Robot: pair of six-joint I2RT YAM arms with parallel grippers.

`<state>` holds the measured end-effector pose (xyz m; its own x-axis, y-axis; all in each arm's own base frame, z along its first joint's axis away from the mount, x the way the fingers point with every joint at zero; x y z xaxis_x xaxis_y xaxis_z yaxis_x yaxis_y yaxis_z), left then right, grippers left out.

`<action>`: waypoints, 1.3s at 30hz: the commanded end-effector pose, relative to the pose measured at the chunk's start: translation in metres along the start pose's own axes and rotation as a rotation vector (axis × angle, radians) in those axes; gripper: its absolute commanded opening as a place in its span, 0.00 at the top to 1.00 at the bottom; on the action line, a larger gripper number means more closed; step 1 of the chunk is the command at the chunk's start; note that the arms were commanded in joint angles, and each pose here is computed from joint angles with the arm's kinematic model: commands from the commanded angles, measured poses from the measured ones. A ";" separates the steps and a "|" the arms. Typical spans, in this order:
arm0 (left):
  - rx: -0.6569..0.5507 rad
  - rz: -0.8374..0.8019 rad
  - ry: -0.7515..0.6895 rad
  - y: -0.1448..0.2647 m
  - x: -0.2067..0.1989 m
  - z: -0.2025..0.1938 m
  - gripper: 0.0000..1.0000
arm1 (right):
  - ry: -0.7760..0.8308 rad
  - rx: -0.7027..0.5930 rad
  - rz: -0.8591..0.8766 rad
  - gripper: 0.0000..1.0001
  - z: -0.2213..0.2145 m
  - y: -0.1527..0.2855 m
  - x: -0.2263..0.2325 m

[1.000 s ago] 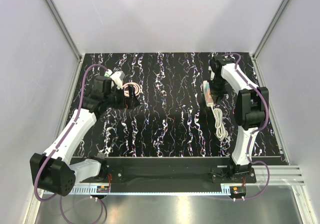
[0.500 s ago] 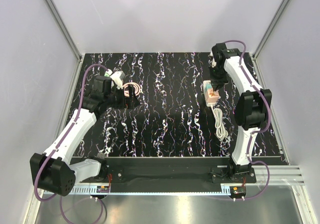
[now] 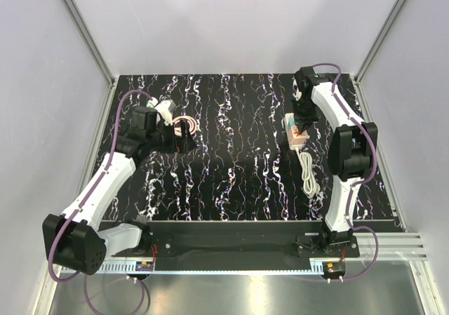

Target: Insert the plug

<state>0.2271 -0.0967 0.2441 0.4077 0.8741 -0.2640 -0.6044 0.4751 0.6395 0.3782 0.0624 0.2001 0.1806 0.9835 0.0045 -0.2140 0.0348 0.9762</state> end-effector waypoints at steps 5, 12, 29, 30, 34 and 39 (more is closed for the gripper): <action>-0.042 -0.011 -0.026 -0.001 0.001 0.007 0.01 | -0.002 0.009 0.024 0.94 0.006 -0.011 0.008; -0.039 -0.017 -0.025 -0.001 0.001 0.008 0.01 | 0.001 -0.040 0.045 0.95 0.018 0.007 0.014; -0.031 -0.009 -0.022 -0.003 0.002 0.007 0.01 | -0.007 0.132 -0.097 0.99 -0.034 -0.069 0.005; -0.033 -0.007 -0.023 -0.003 0.003 0.007 0.01 | -0.010 0.136 -0.099 0.99 -0.035 -0.070 0.005; -0.030 -0.001 -0.023 -0.004 0.003 0.006 0.01 | -0.008 0.141 -0.115 0.99 -0.036 -0.073 0.003; -0.028 0.000 -0.021 -0.004 0.004 0.006 0.01 | -0.005 0.120 -0.105 0.98 -0.033 -0.067 0.004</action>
<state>0.2289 -0.0967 0.2413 0.4029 0.8759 -0.2655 -0.5976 0.4715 0.6485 0.3803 0.0721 0.1934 0.2079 0.9778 0.0253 -0.3244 0.0446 0.9449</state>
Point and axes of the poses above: each gripper's point midway between its finger pads, its own y axis back along the fingers, its own x axis along the line the jaws close on, z = x × y, the point moved 10 cm from there along y, back along the fingers, and after that the axes turned 11 degrees about -y, right-handed, at the moved point
